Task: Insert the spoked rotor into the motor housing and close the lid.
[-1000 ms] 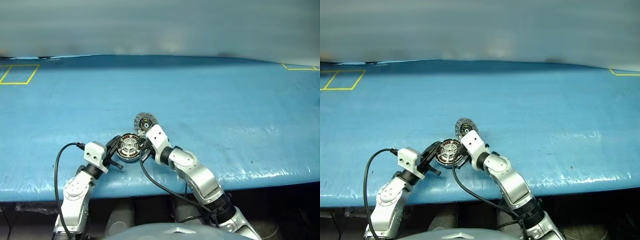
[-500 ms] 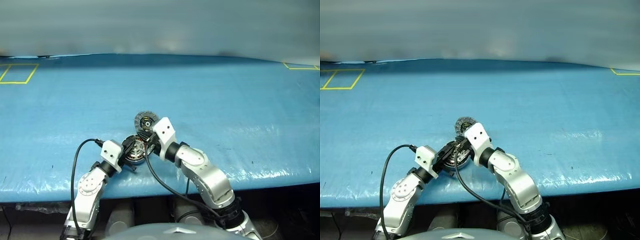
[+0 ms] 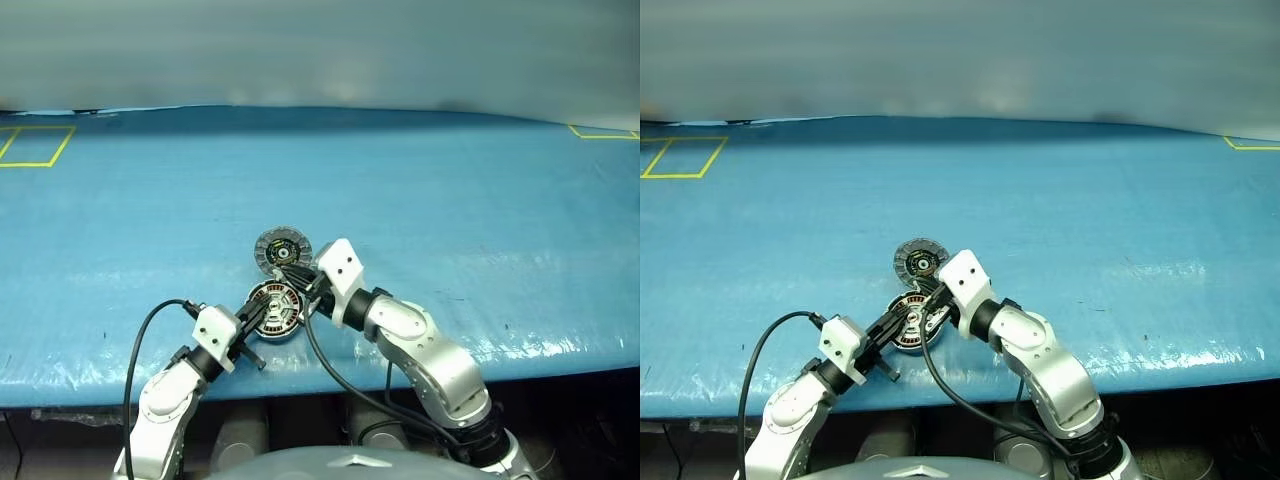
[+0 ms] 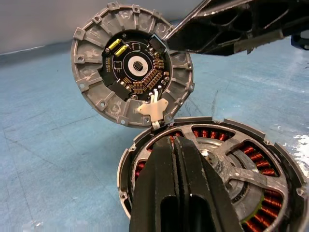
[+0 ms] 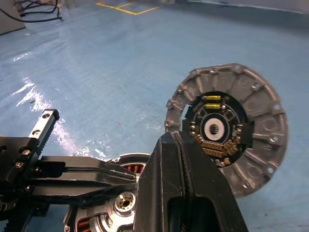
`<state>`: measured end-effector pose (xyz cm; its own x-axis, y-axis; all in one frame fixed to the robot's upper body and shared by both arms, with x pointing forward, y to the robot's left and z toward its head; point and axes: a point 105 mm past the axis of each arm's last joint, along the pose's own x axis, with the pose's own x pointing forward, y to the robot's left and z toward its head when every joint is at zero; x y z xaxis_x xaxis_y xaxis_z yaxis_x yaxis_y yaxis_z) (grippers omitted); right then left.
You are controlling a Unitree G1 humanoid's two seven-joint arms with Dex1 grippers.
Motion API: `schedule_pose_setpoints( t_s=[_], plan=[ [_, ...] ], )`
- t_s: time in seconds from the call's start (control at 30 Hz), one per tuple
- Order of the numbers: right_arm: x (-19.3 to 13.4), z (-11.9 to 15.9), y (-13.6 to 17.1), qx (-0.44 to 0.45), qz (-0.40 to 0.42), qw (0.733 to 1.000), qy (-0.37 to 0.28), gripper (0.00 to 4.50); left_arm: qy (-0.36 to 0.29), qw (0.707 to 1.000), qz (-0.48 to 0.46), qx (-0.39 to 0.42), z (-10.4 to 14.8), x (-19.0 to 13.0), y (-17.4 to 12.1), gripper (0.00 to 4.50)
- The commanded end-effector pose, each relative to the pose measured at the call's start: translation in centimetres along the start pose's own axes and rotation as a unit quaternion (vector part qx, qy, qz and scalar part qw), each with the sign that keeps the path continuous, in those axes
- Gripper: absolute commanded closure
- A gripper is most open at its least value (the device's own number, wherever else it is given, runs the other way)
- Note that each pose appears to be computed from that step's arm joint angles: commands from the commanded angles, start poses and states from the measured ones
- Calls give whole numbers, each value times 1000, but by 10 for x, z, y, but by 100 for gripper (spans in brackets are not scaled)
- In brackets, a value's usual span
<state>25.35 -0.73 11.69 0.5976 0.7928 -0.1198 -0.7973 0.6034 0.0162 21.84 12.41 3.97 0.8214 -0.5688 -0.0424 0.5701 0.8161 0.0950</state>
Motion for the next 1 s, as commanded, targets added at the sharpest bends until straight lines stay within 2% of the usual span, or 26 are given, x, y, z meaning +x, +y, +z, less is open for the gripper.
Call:
schedule_pose_setpoints(
  t_s=[0.03, 0.1, 0.23, 0.37, 0.53, 0.77, 1.0],
  plan=[
    [-11, 19, 0, -7, 3, 999, -35, 450, -49, 998, 13, -49, 17, -3, -5, 443],
    [-17, 22, -6, -11, -7, 999, -38, 450, -56, 995, -14, -76, 20, -9, -18, 443],
    [-30, 26, -29, -30, -45, 998, -33, 450, -31, 994, -69, -75, 13, -25, -41, 443],
    [-38, 28, -55, -57, -83, 995, -17, 450, -35, 995, -66, -60, 13, -36, -51, 443],
    [-26, 28, -89, -98, -148, 984, 14, 450, -18, 998, -53, -32, 1, -42, -72, 443],
    [13, 35, -112, -160, -114, 980, 42, 450, -13, 999, -6, -42, -13, -44, -103, 443],
    [50, 41, -114, -175, 13, 983, 56, 450, -26, 998, 41, -42, -14, -48, -126, 443]
  ],
)
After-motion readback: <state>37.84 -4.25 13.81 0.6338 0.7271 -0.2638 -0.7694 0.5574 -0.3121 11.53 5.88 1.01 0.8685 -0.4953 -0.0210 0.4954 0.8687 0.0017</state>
